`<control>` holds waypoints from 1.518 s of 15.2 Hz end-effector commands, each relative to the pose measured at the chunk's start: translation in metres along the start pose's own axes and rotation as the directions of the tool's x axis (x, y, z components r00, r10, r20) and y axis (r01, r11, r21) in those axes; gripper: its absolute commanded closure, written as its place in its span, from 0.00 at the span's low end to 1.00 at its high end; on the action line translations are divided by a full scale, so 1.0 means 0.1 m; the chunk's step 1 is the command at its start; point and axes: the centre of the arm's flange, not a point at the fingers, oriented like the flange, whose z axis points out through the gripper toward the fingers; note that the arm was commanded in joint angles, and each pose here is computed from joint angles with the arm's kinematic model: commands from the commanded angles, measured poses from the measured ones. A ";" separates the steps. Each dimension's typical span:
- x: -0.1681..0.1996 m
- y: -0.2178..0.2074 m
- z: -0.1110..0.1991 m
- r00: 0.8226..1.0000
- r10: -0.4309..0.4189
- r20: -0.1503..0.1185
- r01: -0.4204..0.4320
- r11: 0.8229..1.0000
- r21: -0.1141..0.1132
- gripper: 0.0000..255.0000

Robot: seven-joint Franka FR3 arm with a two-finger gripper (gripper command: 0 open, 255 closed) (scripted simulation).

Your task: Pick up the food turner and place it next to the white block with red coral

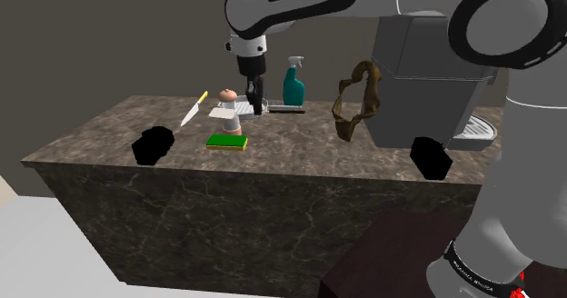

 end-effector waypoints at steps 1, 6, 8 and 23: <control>0.25 -0.12 -0.05 1.000 0.001 0.000 -0.001 1.000 0.000 1.00; 0.89 -0.30 -0.09 1.000 0.001 0.000 -0.001 1.000 0.000 1.00; 1.02 -0.33 -0.05 1.000 0.001 0.000 -0.001 1.000 0.000 1.00; 1.07 -0.33 0.75 1.000 0.001 0.000 -0.001 1.000 0.000 1.00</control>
